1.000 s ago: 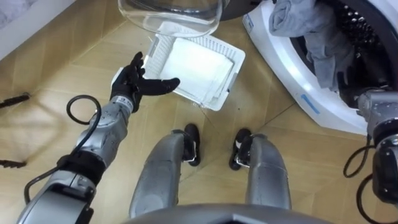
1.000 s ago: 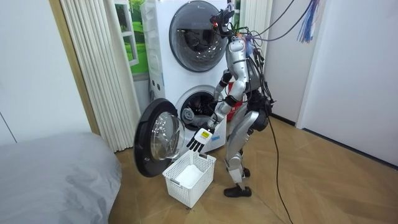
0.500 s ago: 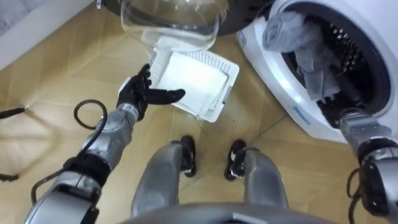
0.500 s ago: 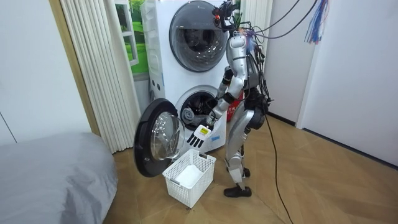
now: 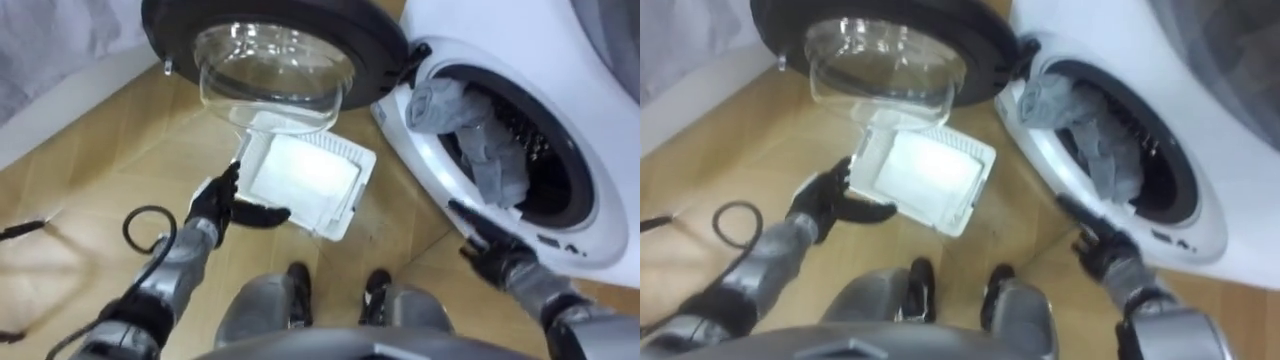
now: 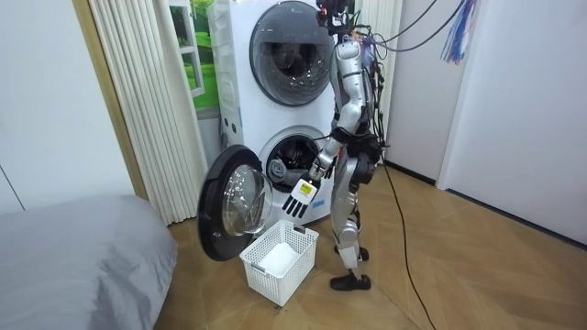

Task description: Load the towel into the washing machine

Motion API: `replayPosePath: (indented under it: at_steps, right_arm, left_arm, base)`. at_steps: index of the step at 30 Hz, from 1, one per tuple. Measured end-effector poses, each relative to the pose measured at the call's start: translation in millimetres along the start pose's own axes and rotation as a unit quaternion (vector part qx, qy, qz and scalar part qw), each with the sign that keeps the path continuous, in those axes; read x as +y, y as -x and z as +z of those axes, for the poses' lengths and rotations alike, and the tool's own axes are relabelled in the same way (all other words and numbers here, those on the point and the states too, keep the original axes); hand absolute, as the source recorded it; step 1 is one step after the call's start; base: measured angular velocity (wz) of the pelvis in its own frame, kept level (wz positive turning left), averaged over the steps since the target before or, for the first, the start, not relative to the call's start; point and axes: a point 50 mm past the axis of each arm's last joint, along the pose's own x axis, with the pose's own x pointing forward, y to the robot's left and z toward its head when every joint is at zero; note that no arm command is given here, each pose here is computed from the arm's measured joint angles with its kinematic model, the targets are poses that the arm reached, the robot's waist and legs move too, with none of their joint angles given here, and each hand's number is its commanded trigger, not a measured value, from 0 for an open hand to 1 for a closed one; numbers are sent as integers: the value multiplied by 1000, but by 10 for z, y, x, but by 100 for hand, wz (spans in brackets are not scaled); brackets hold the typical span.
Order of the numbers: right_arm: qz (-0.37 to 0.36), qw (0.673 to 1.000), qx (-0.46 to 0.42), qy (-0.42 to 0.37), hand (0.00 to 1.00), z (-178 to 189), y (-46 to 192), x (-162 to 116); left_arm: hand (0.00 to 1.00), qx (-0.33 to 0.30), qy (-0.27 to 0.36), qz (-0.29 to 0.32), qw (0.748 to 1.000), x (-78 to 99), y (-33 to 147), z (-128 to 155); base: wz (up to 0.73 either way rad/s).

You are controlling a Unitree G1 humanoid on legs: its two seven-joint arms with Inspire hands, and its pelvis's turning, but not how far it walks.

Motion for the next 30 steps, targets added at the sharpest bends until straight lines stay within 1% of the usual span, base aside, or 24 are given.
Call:
replayPosePath:
  at_steps: [2,3,5,6,8,9,11,15,18,23,30]
  right_arm:
    - [1,998,29,64,0,-178,16,-48]
    - [0,997,36,76,0,-219,21,-64]
    - [-4,990,61,128,0,-363,53,-153]
    - [-3,987,64,147,0,-365,53,-154]
    - [-10,973,82,214,0,-438,77,-226]
    - [-9,969,85,231,0,-450,79,-229]
    - [-8,956,96,277,0,-529,99,-265]
    - [-6,950,95,299,0,-584,107,-260]
    - [-9,945,98,311,0,-602,115,-280]
    - [-16,949,99,298,0,-655,135,-319]
    - [-15,951,97,293,0,-684,143,-320]
  left_arm:
    - [0,38,-13,19,999,83,70,-260]
    - [0,51,-16,23,998,98,94,-343]
    - [0,81,-1,47,996,166,200,-576]
    - [0,87,2,51,995,177,229,-631]
    - [0,116,-3,64,991,216,291,-790]
    - [0,121,-5,68,990,226,303,-818]
    - [0,134,10,86,987,256,344,-908]
    - [0,156,21,106,982,280,431,-1057]
    - [0,166,27,110,980,282,450,-1103]
    - [0,188,58,128,972,282,502,-1212]
    - [0,208,83,139,965,259,538,-1284]
  base:
    - [-6]
    - [0]
    - [0]
    - [-7]
    - [-8]
    - [-5]
    - [-2]
    - [-6]
    - [-2]
    - [-6]
    - [-1]
